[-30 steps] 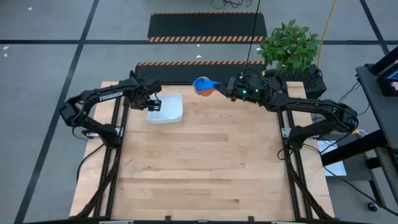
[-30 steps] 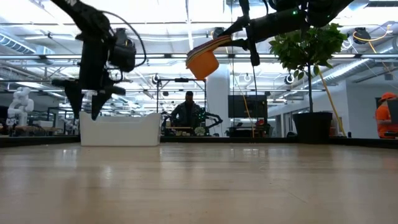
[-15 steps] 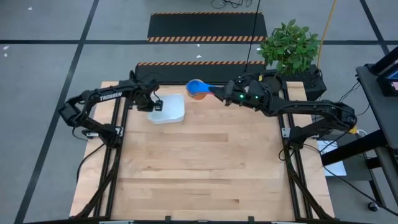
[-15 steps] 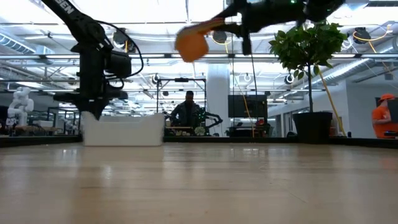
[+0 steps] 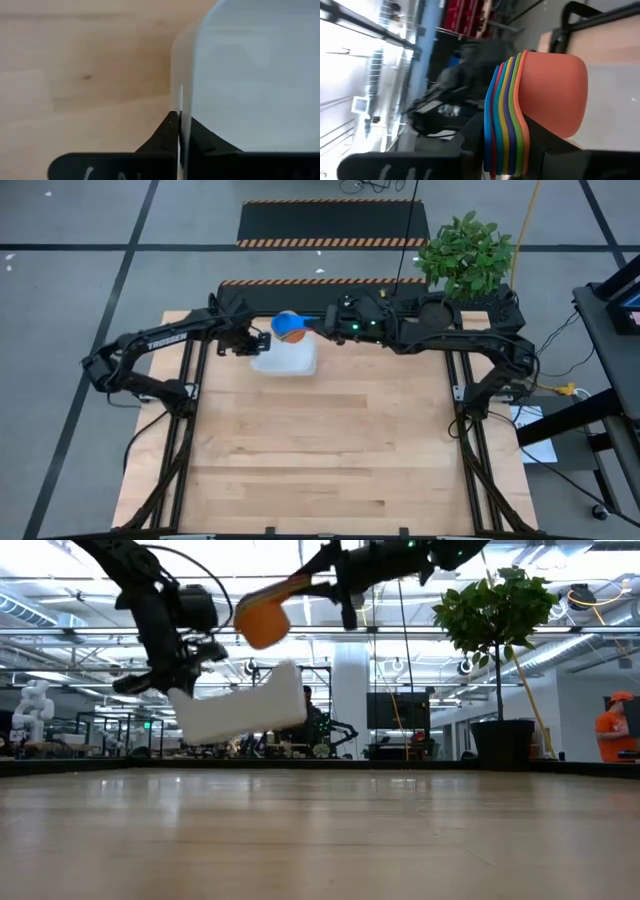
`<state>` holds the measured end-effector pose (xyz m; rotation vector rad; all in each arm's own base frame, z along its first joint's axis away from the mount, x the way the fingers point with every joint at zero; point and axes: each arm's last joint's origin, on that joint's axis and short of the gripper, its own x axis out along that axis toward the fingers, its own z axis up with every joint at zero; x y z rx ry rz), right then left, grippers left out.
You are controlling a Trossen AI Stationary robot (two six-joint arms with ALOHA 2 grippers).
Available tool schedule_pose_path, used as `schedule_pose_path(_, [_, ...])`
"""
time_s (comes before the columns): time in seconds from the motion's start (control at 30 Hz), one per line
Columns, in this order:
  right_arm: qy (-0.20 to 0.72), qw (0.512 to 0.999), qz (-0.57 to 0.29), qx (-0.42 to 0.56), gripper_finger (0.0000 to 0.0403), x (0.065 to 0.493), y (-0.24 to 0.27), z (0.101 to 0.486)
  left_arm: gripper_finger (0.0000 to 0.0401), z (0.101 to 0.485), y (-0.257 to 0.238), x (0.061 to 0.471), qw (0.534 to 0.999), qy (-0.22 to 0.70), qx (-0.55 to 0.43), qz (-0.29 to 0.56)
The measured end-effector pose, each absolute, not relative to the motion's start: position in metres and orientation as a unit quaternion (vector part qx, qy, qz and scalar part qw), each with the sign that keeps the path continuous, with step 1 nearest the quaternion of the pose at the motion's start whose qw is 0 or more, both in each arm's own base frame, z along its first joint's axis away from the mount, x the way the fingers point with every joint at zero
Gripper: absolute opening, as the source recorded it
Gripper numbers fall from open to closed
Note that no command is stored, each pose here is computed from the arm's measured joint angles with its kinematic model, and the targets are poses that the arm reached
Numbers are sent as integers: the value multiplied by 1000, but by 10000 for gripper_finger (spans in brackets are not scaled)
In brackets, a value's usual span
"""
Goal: Nest measuring cups in basket
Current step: Put the nested measuring cups into the white bin
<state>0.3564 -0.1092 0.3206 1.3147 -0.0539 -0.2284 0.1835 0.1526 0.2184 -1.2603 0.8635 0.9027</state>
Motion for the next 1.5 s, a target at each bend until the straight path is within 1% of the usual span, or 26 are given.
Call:
schedule_pose_path(0.23, [6,777,-136,615,67,369,-109,297,2,238,145,182,654,318,-562,394])
schedule_pose_path(0.33, [16,773,-145,618,67,374,-110,286,2,240,143,183,658,313,-566,385])
schedule_pose_path(0.53, [27,749,-152,644,67,387,-108,265,1,245,140,196,686,278,-564,365])
schedule_pose_path(0.63, [33,745,-166,645,67,389,-107,260,1,246,139,201,688,265,-567,367])
schedule_pose_path(0.77, [60,750,-184,632,67,387,-107,255,1,244,136,201,682,272,-566,374])
schedule_pose_path(1.07, [71,762,-188,615,70,386,-107,255,0,244,135,200,683,285,-564,365])
schedule_pose_path(1.2, [75,764,-190,612,83,386,-107,254,0,244,134,200,682,286,-566,364])
schedule_pose_path(1.4, [81,763,-197,610,122,385,-108,251,0,244,134,200,681,289,-568,360])
schedule_pose_path(1.5, [83,762,-199,610,135,384,-109,251,0,244,134,200,681,290,-570,357])
